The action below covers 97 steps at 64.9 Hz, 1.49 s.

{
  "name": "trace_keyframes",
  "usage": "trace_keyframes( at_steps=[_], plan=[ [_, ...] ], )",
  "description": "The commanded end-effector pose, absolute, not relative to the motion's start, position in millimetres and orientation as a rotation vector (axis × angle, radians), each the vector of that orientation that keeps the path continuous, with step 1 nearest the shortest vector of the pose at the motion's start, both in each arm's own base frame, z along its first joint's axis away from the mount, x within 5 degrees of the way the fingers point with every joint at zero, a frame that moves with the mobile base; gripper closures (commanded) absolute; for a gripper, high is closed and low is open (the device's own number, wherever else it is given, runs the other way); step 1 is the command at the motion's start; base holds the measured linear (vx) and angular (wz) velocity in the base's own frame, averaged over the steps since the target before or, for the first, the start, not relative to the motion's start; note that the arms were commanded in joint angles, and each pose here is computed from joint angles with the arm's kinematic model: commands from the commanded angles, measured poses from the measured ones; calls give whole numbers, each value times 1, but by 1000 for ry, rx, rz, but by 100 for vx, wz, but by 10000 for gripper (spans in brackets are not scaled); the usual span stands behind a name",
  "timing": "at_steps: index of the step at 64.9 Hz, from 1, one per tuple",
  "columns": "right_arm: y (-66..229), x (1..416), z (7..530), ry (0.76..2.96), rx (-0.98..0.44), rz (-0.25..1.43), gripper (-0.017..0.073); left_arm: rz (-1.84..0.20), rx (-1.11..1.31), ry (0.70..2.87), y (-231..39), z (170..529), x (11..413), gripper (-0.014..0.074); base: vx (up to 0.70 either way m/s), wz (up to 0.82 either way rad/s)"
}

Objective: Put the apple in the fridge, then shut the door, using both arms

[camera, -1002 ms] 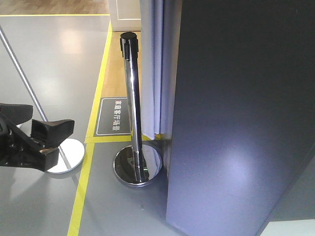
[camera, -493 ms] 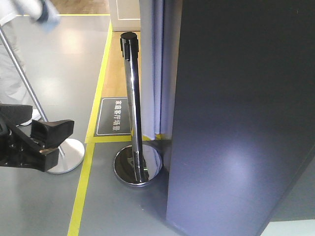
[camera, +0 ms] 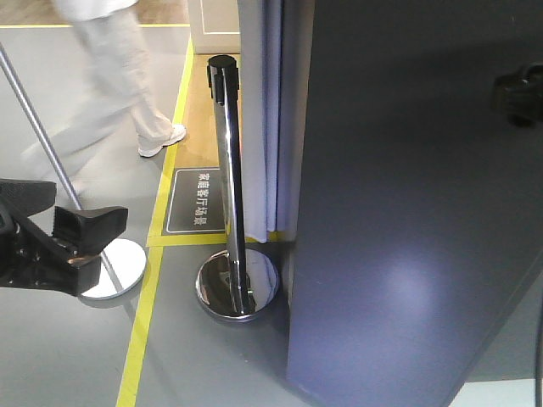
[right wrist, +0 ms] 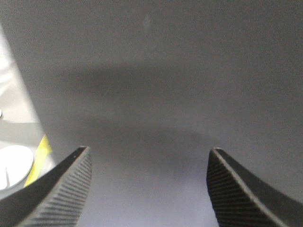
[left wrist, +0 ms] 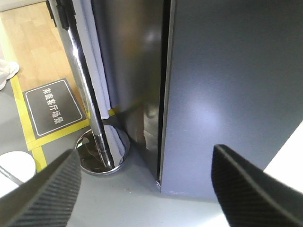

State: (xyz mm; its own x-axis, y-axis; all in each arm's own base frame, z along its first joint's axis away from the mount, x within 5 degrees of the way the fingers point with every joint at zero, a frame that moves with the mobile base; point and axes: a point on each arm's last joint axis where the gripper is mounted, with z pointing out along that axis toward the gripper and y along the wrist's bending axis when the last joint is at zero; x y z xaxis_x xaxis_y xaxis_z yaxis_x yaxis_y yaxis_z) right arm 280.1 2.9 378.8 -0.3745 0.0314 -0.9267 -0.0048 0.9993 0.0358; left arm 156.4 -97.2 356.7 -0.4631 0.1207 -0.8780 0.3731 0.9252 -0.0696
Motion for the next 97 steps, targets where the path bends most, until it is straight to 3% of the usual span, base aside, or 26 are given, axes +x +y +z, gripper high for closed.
trace_keyframes(
  at_steps=[1,37,58,72,97],
  plan=[
    [-2,299,397,1814,28,18,69,-348,348,1961,-98,371,155,49,0,0],
    [-3,421,382,1800,22,13,69,-348,348,1961,-98,371,155,49,0,0],
    [-4,460,373,1792,-9,-18,69,-345,348,1965,-98,371,155,49,0,0],
    [-2,451,381,1837,12,12,69,-343,347,1968,-98,371,155,49,0,-2],
    [0,385,424,1930,15,36,69,-343,347,1968,-98,371,155,49,0,0]
  ],
)
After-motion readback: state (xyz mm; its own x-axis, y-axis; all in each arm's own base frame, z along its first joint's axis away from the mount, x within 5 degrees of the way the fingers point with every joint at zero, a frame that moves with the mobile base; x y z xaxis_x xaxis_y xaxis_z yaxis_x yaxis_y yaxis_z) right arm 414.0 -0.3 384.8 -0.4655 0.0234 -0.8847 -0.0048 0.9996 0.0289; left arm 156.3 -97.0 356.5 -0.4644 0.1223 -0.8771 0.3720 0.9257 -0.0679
